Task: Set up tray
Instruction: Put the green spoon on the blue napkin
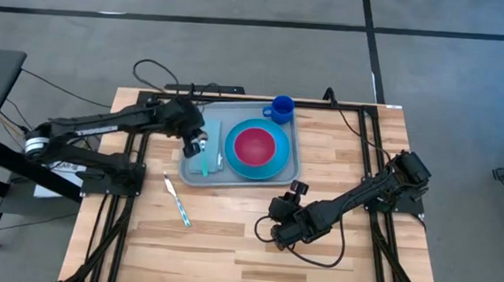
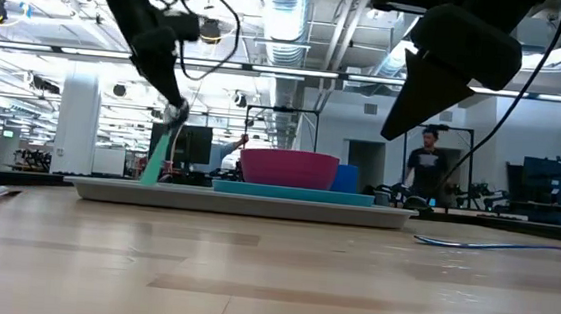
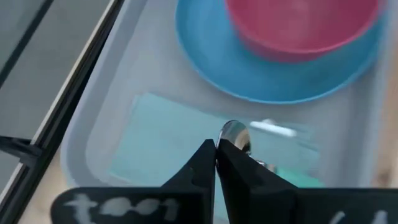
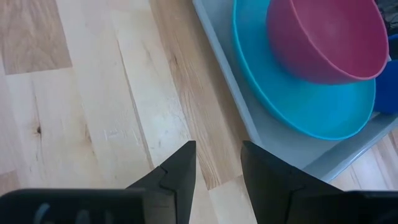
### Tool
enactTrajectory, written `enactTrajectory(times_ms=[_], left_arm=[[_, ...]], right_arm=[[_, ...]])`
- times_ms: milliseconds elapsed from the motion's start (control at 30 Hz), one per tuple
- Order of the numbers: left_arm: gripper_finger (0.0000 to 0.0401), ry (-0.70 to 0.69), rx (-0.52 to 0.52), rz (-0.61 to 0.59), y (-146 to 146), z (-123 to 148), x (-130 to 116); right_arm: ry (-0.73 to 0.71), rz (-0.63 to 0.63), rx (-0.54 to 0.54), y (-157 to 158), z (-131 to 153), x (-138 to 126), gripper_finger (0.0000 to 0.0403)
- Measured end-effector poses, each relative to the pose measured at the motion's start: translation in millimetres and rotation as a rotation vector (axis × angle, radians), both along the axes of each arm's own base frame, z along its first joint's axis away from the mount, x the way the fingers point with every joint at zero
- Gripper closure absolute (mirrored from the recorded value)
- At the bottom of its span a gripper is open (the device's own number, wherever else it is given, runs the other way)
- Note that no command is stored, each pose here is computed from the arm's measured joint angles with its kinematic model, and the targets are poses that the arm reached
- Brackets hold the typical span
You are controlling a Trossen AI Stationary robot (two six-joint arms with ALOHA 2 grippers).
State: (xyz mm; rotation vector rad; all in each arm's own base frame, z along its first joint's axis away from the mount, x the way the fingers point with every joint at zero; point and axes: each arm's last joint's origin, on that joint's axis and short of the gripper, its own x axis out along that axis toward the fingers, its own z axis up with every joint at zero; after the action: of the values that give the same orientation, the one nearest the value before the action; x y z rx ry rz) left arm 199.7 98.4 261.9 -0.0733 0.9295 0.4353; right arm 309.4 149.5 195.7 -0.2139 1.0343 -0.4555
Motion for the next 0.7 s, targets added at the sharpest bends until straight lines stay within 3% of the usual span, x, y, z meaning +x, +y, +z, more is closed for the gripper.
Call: enactTrajectory(times_ms=[233,400,700], left_arm=[[0.0399,0.11,-0.012,0.046,43,-33,10],[0.0392,0.102,-0.019,0.115,71,-57,20],[0.0387,0.18,-0.067,0.201,90,-98,30]], right_arm=[[-0.001,0.005,0.0,0,0,0,0.0282],[0.002,0.01,-0.003,0,0,0,0.0282],[0.004,0.013,-0.004,0,0,0,0.0282]])
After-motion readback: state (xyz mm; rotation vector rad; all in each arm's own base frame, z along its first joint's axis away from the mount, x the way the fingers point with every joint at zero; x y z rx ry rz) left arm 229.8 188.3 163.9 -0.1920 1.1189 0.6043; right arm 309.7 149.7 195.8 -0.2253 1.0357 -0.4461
